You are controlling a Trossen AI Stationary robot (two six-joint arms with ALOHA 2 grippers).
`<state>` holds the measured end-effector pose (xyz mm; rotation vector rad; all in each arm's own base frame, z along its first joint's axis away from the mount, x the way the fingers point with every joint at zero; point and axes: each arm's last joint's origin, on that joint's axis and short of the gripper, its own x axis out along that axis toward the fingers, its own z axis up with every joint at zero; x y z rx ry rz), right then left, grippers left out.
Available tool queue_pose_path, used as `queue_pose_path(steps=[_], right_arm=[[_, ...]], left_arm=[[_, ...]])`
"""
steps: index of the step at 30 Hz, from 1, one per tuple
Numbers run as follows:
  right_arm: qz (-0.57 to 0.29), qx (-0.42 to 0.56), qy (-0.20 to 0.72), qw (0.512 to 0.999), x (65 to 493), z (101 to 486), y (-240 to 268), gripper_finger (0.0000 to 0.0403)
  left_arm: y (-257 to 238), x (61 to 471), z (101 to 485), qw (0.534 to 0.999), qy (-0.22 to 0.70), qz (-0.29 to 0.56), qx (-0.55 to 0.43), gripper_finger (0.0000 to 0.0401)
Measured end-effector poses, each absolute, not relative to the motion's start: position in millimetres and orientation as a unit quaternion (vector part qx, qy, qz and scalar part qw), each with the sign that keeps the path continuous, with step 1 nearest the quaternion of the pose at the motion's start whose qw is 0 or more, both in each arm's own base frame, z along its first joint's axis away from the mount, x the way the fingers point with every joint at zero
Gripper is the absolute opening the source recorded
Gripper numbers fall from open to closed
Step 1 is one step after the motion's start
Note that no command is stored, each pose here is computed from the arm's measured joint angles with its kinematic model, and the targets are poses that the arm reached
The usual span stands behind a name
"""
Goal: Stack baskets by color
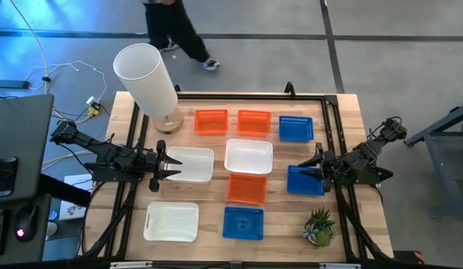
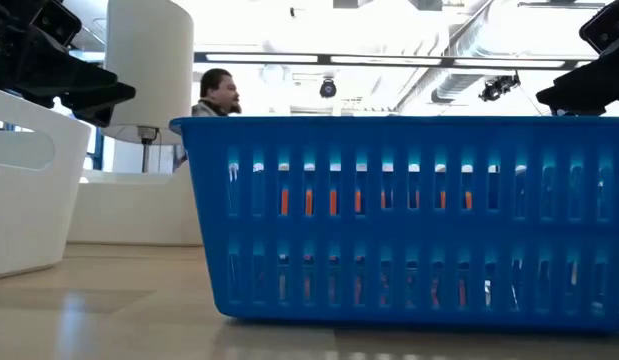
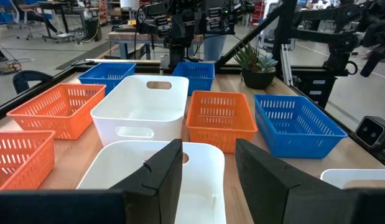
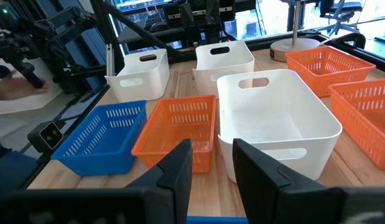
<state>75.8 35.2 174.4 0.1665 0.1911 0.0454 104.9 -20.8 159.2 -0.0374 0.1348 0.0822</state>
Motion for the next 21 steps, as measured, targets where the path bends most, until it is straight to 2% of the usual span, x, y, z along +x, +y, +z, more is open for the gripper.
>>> queue_pose_path(steps=[10,21], right_arm=[[0.022,0.088,0.093,0.991,76,175,35,0.0103],[0.007,0.17,0.039,0.985,77,186,35,0.0103]], left_arm=[[-21,105,160,0.997,0.064,0.041,-0.02,0.0137],[-21,105,160,0.997,0.065,0.041,-0.019,0.0137]])
